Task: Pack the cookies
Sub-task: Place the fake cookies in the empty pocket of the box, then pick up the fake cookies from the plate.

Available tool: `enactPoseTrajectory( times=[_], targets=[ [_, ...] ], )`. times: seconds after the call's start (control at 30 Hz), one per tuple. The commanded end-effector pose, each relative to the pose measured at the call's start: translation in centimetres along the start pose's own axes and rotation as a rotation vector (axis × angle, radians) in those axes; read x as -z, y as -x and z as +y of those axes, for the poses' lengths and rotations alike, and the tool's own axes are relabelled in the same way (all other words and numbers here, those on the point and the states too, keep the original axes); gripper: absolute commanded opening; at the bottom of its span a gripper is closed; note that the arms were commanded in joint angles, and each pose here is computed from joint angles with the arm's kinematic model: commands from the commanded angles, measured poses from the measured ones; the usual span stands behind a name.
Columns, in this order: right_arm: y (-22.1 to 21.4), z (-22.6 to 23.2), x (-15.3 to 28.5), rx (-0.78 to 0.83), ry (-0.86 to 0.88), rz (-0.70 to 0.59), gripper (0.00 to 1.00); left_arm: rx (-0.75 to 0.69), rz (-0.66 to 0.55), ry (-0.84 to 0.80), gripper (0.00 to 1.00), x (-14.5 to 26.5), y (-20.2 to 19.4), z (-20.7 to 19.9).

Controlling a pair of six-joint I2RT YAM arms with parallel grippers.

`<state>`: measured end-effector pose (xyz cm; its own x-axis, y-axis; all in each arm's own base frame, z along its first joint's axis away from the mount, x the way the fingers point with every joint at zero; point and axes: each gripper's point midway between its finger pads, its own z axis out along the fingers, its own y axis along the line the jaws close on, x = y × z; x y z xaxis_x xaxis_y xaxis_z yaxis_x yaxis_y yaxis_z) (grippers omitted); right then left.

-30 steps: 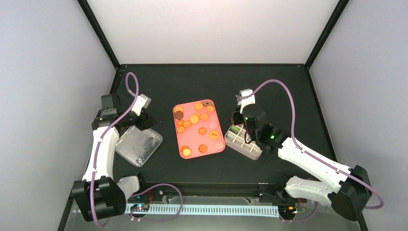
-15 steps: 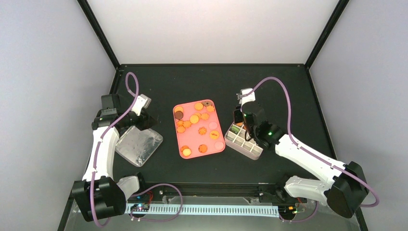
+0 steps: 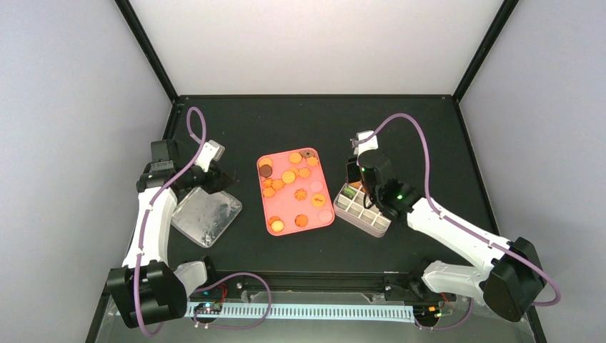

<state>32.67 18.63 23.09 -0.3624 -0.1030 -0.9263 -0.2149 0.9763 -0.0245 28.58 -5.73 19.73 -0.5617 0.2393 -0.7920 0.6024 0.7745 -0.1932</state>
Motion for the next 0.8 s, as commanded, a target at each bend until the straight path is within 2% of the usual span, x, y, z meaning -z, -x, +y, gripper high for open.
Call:
enactPoseTrajectory(
  times=[0.0,0.23,0.43,0.77],
  targets=[
    [3.1,-0.1,1.2,-0.046,0.027,-0.09,0.41,-0.026,-0.021,-0.017,0.52,0.5,0.9,-0.3],
    [5.6,3.0,3.4,-0.062,0.195,-0.131,0.41,-0.022,-0.011,-0.016,0.52,0.4,0.8,-0.1],
    [5.6,9.0,4.5,-0.027,0.321,-0.131,0.41,-0.022,-0.005,-0.01,0.52,0.4,0.7,0.0],
    [4.4,15.8,0.6,-0.029,0.457,-0.066,0.41,-0.005,0.012,0.02,0.53,1.1,0.1,0.8]
  ],
)
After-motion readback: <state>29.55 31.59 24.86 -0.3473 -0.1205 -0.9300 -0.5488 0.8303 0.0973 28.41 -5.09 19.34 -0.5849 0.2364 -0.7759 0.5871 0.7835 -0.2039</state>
